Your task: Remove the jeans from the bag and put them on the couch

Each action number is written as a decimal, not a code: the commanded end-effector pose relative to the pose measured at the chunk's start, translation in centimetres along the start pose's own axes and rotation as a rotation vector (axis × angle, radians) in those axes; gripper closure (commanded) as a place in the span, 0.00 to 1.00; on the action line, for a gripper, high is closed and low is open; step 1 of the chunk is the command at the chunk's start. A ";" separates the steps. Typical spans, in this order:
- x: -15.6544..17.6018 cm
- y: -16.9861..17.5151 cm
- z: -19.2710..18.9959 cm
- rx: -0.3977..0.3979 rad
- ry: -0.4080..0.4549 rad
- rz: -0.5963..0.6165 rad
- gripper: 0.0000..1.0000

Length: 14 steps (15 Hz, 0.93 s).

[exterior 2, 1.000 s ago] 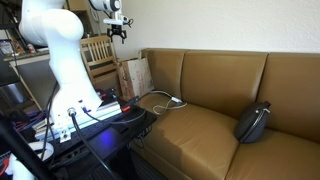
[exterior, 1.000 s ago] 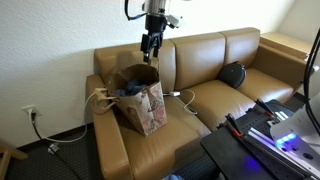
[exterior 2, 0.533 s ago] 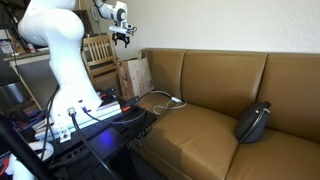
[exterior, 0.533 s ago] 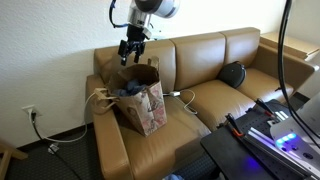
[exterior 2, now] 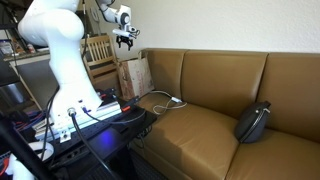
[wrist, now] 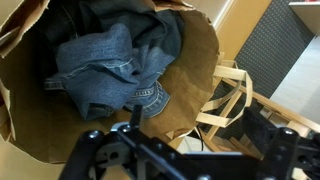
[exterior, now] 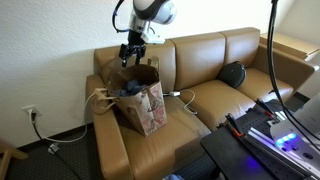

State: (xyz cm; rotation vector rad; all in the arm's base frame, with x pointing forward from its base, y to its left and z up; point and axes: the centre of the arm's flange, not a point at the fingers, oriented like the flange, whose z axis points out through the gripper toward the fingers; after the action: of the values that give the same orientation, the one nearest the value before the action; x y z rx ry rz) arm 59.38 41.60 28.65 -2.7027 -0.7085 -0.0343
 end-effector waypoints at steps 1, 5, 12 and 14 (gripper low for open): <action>2.7 1.6 3.4 0.015 0.062 0.073 0.00; 3.7 2.0 6.6 -0.034 0.099 0.135 0.00; 3.4 0.6 9.4 -0.328 0.093 0.233 0.00; 3.4 0.8 10.3 -0.341 0.071 0.275 0.00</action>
State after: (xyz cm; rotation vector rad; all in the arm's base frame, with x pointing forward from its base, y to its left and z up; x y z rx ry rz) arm 61.04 45.42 20.33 -3.0228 -0.3946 -0.2425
